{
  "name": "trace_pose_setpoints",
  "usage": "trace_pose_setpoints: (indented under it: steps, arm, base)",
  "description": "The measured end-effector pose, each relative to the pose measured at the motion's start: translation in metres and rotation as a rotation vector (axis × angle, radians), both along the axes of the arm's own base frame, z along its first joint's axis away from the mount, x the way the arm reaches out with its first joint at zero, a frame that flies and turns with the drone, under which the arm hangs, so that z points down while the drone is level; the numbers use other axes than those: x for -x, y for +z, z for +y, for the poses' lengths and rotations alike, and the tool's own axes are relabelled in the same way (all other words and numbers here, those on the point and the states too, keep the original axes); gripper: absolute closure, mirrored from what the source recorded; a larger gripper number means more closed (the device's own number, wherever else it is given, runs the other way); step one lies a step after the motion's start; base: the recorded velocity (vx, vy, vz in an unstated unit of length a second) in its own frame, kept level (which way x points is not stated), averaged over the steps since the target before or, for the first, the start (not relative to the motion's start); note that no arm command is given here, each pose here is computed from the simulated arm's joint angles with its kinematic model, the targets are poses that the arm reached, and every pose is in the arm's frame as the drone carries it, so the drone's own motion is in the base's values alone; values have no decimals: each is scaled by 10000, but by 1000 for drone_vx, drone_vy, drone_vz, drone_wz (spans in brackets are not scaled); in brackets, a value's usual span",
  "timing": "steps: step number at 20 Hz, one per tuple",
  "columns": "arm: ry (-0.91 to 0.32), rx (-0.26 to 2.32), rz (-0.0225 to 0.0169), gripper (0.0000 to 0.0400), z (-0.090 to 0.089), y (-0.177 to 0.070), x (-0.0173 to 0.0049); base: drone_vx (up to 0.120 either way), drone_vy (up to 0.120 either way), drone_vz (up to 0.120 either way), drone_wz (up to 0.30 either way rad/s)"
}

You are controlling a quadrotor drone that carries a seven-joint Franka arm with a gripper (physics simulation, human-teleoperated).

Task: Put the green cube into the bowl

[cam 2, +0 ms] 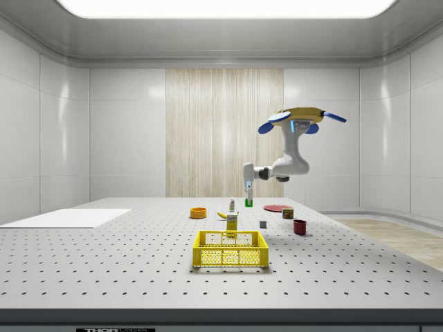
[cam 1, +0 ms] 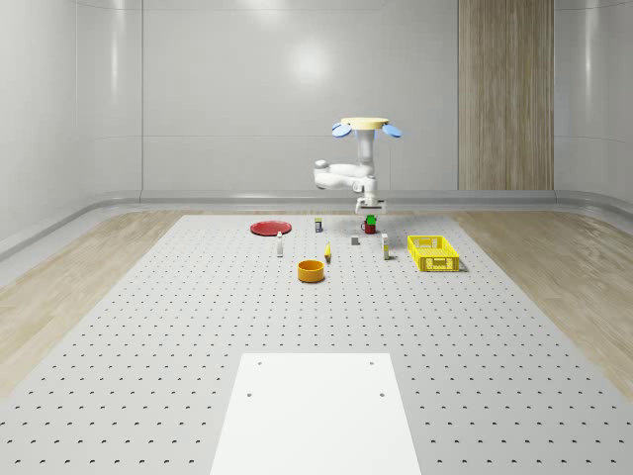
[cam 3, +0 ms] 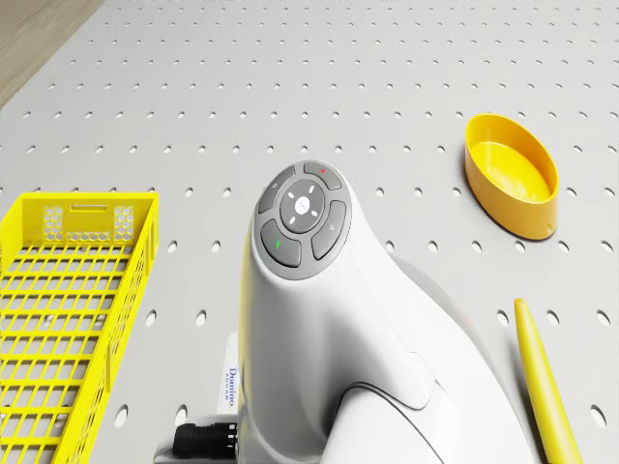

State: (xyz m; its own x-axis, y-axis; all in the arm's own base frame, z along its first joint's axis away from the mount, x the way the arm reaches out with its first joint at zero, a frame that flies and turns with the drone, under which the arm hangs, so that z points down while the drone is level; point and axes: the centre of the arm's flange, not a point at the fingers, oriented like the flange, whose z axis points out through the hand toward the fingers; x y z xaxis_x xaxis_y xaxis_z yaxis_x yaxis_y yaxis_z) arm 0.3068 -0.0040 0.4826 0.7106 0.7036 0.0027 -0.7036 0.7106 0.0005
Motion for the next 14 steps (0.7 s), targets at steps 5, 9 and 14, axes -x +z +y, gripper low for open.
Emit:
trace_pose_setpoints:
  steps: [5,9,14]
  arm:
    - [1,0,0,150,0,0,0]
    - [1,0,0,150,0,0,0]
    - [2,0,0,150,0,0,0]
  base:
    - [120,-120,0,0]
    - [120,-120,0,0]
    - [120,-120,0,0]
